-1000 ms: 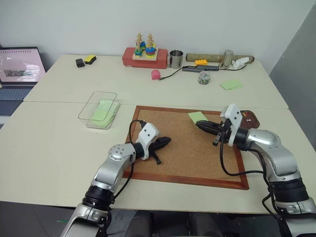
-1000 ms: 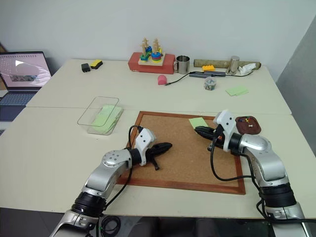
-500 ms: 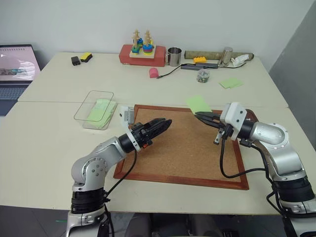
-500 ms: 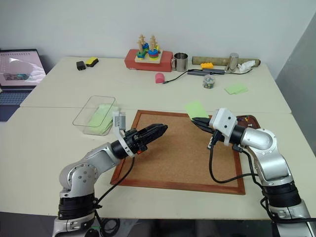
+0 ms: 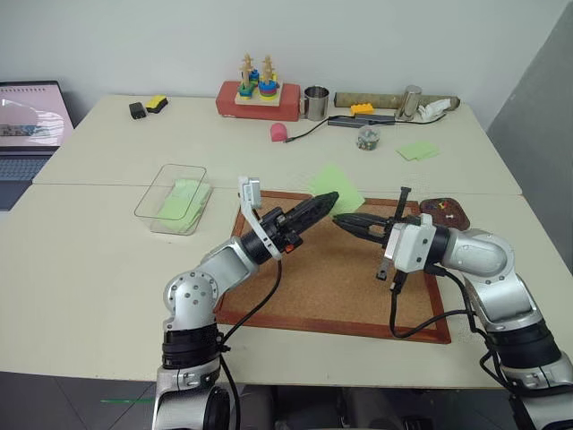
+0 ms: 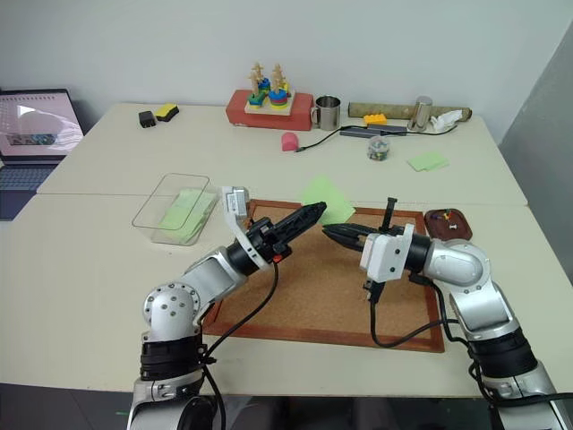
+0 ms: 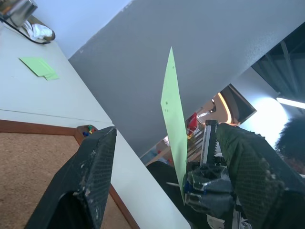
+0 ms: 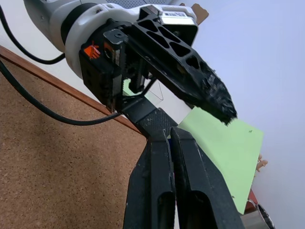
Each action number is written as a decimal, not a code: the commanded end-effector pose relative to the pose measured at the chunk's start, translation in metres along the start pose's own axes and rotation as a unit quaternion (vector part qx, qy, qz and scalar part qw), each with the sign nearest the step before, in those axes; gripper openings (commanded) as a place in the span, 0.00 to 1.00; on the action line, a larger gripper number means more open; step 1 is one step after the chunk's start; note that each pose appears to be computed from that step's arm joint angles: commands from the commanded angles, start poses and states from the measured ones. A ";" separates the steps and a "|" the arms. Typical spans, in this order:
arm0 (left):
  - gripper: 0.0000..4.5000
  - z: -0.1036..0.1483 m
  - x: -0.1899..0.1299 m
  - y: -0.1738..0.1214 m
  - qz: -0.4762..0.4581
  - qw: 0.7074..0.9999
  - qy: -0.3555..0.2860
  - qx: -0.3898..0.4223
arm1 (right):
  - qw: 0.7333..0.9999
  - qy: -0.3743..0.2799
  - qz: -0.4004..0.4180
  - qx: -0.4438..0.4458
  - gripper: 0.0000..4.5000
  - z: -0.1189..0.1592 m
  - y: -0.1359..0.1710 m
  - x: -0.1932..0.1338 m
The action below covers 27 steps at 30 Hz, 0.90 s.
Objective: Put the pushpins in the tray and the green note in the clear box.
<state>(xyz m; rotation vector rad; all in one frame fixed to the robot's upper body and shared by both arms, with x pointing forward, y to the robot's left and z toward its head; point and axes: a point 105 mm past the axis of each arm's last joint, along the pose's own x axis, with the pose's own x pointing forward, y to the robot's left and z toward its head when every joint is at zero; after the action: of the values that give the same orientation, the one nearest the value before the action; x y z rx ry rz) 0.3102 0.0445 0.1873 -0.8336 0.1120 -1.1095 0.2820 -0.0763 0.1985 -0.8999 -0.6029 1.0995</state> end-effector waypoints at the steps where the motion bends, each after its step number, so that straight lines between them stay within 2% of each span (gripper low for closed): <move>1: 0.60 0.004 0.006 -0.010 -0.026 1.000 -0.006 0.010 | 1.000 -0.018 -0.008 -0.015 0.00 0.009 -0.002 0.001; 6: 0.36 0.006 0.005 -0.009 -0.026 1.000 -0.008 0.015 | 1.000 -0.024 -0.011 -0.015 0.00 0.010 -0.002 0.003; 15: 0.01 0.003 0.003 -0.003 -0.009 1.000 -0.003 0.029 | 0.999 -0.030 -0.022 -0.019 0.00 0.011 -0.006 0.004; 27: 0.00 0.003 0.006 0.022 0.046 0.997 -0.015 0.059 | 0.996 -0.055 -0.063 -0.040 0.00 0.025 -0.021 0.000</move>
<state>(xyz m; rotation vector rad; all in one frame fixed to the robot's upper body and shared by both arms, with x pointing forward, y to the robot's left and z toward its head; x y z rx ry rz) 0.3292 0.0474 0.1674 -0.7540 0.1067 -0.9971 0.2799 -0.0694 0.2051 -0.8571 -0.6837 1.0665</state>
